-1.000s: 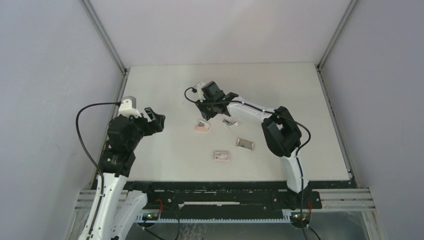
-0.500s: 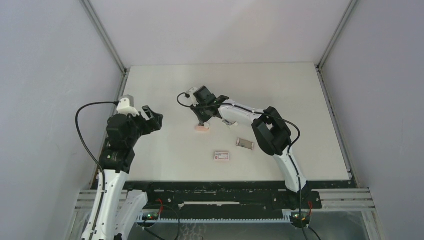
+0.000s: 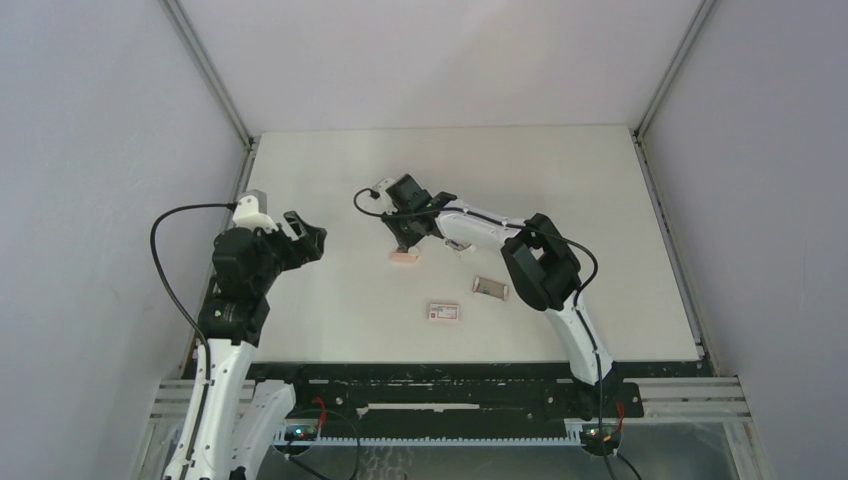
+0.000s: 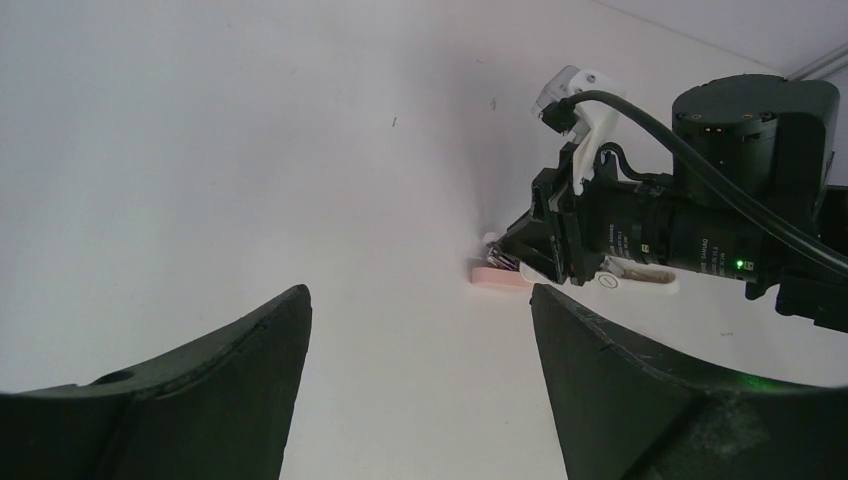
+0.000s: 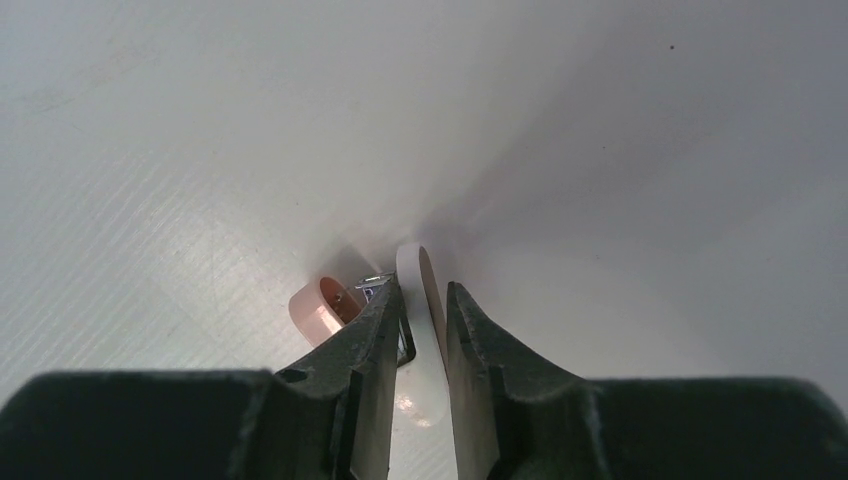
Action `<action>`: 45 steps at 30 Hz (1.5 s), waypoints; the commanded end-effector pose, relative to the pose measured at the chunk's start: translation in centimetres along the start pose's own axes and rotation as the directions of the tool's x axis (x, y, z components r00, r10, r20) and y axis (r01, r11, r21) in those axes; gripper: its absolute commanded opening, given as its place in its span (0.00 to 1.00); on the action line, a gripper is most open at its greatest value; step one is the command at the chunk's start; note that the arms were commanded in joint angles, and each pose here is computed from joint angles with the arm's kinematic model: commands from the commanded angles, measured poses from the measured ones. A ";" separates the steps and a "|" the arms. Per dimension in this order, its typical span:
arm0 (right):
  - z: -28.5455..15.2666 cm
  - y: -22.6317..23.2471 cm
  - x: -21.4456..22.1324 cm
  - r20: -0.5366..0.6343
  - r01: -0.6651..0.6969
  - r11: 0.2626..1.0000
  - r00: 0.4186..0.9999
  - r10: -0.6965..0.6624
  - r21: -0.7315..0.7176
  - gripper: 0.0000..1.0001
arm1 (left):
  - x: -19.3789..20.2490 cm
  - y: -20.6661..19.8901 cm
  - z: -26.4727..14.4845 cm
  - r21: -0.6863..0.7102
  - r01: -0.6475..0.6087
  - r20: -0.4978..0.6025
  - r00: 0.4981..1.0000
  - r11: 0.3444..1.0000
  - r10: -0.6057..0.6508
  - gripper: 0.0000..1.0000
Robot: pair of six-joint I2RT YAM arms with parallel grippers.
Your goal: Load the staples into the stapler
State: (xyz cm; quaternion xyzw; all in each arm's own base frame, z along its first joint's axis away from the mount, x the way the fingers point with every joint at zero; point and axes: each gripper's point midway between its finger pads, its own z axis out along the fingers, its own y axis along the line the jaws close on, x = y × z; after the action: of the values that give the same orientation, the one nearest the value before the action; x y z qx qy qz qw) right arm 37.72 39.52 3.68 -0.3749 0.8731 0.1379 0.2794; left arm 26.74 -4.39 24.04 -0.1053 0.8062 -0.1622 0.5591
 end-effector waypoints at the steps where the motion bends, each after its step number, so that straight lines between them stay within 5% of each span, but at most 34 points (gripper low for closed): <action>1: 0.3 0.5 -1.1 0.024 0.016 1.000 1.000 -0.016 -0.006 0.21 | -0.5 -0.2 0.4 0.022 0.009 0.030 0.999 1.000 -0.010 0.85; 8: 0.6 1.3 -0.7 0.012 0.023 0.999 1.000 -0.023 -0.027 0.00 | -0.5 -0.4 0.4 0.036 0.014 0.029 0.999 0.999 -0.015 0.84; 20: -5.9 1.0 -2.8 0.196 -0.158 0.984 0.965 0.172 -0.085 0.00 | 5.9 -5.9 3.2 0.256 0.307 -0.058 0.952 0.917 -0.302 0.77; 34: -13.3 2.1 -1.3 0.360 -0.236 0.947 0.882 0.303 -0.219 0.00 | 10.6 -13.4 3.8 0.432 0.359 -0.264 0.928 0.827 -0.264 0.73; 45: -17.0 5.0 -2.1 0.431 -0.185 0.933 0.848 0.310 -0.307 0.00 | 11.9 -15.4 3.9 0.452 0.394 -0.348 0.904 0.801 -0.248 0.74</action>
State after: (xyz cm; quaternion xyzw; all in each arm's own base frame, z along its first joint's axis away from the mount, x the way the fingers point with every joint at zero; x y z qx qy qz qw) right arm 28.99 35.07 15.13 -0.2504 0.8281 0.3277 0.3796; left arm 25.92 -21.94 16.32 -0.0809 0.7909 -0.4428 0.4146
